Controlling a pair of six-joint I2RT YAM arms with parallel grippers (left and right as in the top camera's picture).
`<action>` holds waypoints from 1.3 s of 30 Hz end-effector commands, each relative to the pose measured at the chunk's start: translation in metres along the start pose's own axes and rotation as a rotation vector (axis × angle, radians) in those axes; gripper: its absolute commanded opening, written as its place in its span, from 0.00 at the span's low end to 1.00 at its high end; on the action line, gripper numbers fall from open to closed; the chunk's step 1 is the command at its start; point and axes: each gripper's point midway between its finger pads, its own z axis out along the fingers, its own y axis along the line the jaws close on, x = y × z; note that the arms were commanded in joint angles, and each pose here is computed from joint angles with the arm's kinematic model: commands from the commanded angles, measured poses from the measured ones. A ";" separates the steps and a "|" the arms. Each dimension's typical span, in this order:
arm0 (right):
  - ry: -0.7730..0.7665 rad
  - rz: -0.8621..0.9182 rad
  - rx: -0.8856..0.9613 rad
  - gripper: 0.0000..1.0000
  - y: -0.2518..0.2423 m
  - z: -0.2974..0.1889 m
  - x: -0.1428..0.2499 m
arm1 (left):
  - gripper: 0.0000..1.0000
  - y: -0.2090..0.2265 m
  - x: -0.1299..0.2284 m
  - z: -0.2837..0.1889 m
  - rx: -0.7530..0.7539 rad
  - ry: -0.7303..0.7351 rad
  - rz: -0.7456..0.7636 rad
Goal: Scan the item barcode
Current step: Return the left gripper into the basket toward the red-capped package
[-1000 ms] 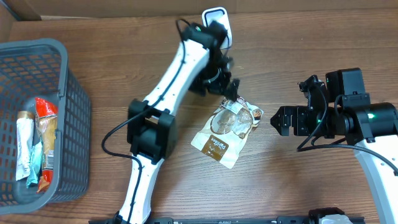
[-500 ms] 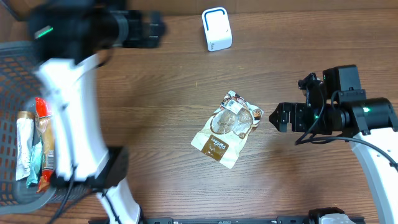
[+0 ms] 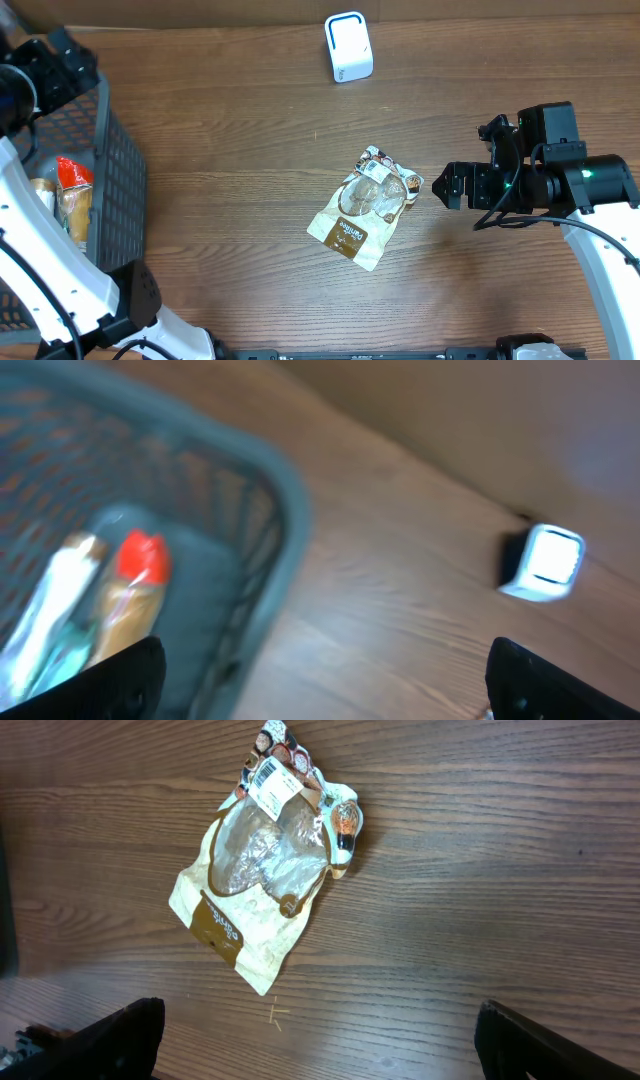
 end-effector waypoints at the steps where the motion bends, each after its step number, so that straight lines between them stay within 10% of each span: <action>1: -0.026 -0.013 -0.007 1.00 0.005 -0.005 -0.008 | 0.95 0.035 0.006 0.015 -0.180 0.037 -0.070; 21: -0.015 -0.009 -0.005 1.00 0.004 -0.004 -0.005 | 0.99 0.117 0.048 0.055 -0.480 0.232 -0.213; 39: -0.041 -0.019 -0.009 1.00 0.006 -0.005 -0.011 | 1.00 0.181 0.117 0.134 -0.489 0.510 -0.016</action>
